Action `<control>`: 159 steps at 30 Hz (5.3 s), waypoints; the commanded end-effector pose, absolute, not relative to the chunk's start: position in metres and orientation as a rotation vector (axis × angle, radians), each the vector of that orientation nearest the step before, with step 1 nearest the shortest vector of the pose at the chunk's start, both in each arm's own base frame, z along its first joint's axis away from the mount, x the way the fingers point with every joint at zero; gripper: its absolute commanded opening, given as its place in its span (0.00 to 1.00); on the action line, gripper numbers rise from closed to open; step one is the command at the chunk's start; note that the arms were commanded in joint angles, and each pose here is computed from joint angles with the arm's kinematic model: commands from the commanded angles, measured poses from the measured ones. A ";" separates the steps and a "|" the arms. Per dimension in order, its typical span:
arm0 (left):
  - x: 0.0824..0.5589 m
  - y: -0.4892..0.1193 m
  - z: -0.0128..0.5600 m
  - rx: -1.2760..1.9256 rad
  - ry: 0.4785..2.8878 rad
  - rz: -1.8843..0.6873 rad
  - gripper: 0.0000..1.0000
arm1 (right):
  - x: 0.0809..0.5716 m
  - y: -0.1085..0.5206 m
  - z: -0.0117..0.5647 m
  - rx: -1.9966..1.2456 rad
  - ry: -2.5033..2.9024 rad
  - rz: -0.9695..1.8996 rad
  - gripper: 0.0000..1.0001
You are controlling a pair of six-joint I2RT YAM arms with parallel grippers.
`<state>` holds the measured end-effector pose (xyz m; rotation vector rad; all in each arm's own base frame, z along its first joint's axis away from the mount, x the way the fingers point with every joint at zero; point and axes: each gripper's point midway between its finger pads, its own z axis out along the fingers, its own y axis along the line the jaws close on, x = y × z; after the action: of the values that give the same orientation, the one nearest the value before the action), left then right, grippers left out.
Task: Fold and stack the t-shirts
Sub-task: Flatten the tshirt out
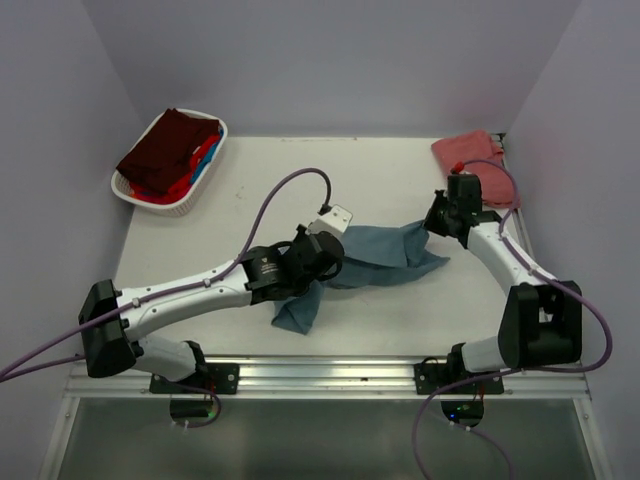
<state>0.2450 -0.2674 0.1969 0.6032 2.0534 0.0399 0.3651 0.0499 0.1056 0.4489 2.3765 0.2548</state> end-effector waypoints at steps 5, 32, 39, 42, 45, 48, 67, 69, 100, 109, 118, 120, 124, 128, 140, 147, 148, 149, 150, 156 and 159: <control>0.253 -0.202 0.238 0.418 2.022 0.247 0.05 | 0.370 0.028 0.171 0.467 2.192 0.158 0.00; 0.196 -0.031 0.408 -0.230 1.704 0.044 0.15 | 0.289 -0.009 0.332 0.488 1.880 0.052 0.00; 0.217 -0.171 0.281 0.349 2.001 -0.075 0.26 | 0.291 -0.002 0.291 0.485 1.975 0.066 0.00; 0.221 -0.232 0.227 0.548 2.044 -0.190 0.40 | 0.299 0.002 0.277 0.483 2.004 0.081 0.00; 0.221 -0.273 0.219 0.634 1.989 -0.322 0.54 | 0.307 0.007 0.261 0.483 2.037 0.102 0.00; 0.225 -0.310 0.209 0.695 1.988 -0.413 0.59 | 0.314 0.011 0.247 0.483 2.067 0.117 0.00; 0.135 -0.432 0.078 1.198 2.154 -0.608 0.64 | 0.328 0.016 0.212 0.494 2.129 0.123 0.00; 0.137 -0.431 0.072 1.198 2.157 -0.594 0.64 | 0.328 0.015 0.213 0.495 2.125 0.123 0.00; 0.173 -0.396 0.100 1.012 2.131 -0.336 0.00 | 0.326 0.015 0.211 0.486 2.130 0.117 0.00; 0.196 -0.357 0.161 0.884 2.084 -0.166 0.00 | 0.322 0.014 0.196 0.484 2.164 0.104 0.00; 0.230 -0.298 0.201 0.666 2.046 0.037 0.00 | 0.313 0.020 0.188 0.467 2.207 0.132 0.00; 0.243 -0.271 0.237 0.555 1.994 0.107 0.00 | 0.301 0.028 0.171 0.452 2.265 0.161 0.00; 0.271 -0.195 0.331 0.261 1.853 0.151 0.00 | 0.272 0.037 0.143 0.423 2.376 0.136 0.00; 0.275 -0.144 0.399 0.097 1.719 0.258 0.00 | 0.243 0.073 0.130 0.310 2.508 0.192 0.00; 0.271 -0.109 0.446 -0.031 1.631 0.337 0.00 | 0.142 0.104 0.154 0.080 2.727 0.199 0.00; 0.264 -0.096 0.449 -0.059 1.627 0.350 0.00 | 0.112 0.072 0.156 0.099 2.796 0.002 0.00; 0.264 -0.094 0.449 -0.064 1.626 0.353 0.00 | 0.112 0.067 0.156 0.102 2.788 -0.030 0.13; 0.264 -0.094 0.449 -0.065 1.626 0.357 0.00 | 0.109 0.063 0.157 0.100 2.790 -0.056 0.41; 0.263 -0.092 0.450 -0.066 1.626 0.356 0.00 | 0.111 0.062 0.162 0.102 2.771 -0.058 0.52; 0.263 -0.099 0.442 -0.077 1.642 0.292 0.00 | 0.146 0.072 0.183 0.108 2.586 0.018 0.76; 0.263 -0.103 0.435 -0.065 1.661 0.274 0.00 | 0.177 0.096 0.167 0.051 2.560 0.045 0.77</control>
<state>0.2656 -0.1057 0.4371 -0.0311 1.6552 0.3125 0.1408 0.0772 0.1714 0.0913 2.6409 0.0375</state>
